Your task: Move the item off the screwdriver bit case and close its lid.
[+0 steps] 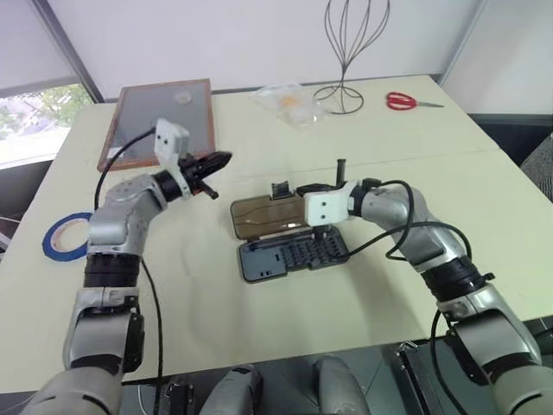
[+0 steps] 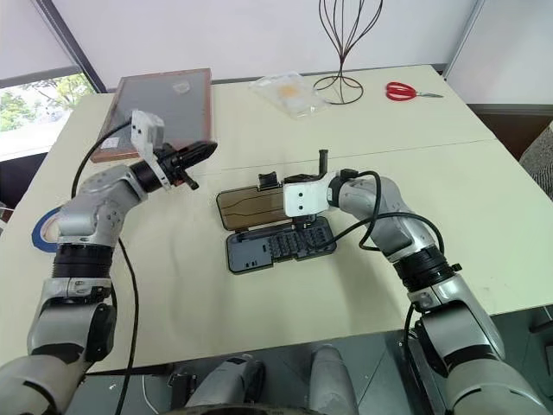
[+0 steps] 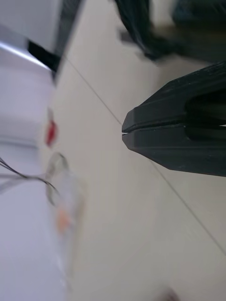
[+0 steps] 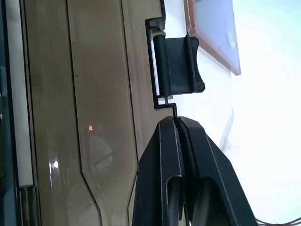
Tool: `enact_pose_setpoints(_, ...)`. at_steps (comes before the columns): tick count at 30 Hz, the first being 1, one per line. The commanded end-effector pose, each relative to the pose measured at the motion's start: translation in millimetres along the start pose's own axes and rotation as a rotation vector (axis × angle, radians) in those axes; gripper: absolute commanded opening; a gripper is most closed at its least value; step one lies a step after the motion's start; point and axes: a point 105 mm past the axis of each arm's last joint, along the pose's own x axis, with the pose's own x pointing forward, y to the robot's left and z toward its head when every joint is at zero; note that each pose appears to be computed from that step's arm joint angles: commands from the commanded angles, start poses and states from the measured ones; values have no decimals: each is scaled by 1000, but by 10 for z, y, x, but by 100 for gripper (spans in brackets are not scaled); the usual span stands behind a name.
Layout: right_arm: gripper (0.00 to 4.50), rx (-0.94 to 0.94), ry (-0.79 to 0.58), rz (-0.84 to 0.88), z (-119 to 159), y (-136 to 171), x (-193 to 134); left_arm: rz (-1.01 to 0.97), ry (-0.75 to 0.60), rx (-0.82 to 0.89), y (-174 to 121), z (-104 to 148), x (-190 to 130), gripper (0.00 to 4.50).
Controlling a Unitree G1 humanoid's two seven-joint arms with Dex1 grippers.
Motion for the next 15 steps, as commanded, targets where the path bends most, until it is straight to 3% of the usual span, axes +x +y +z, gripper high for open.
enact_pose_setpoints(1, 4, -8, -41, -3, 116, -11, 4, -61, 71, 77, -66, -210, -15, 0)
enact_pose_setpoints(7, 4, 10, -43, -4, 121, -30, -2, -162, 116, 71, -258, -416, 15, 0)
enact_pose_setpoints(15, 4, 5, -41, -3, 109, -32, -1, -275, 111, 21, -512, -432, 25, 0)
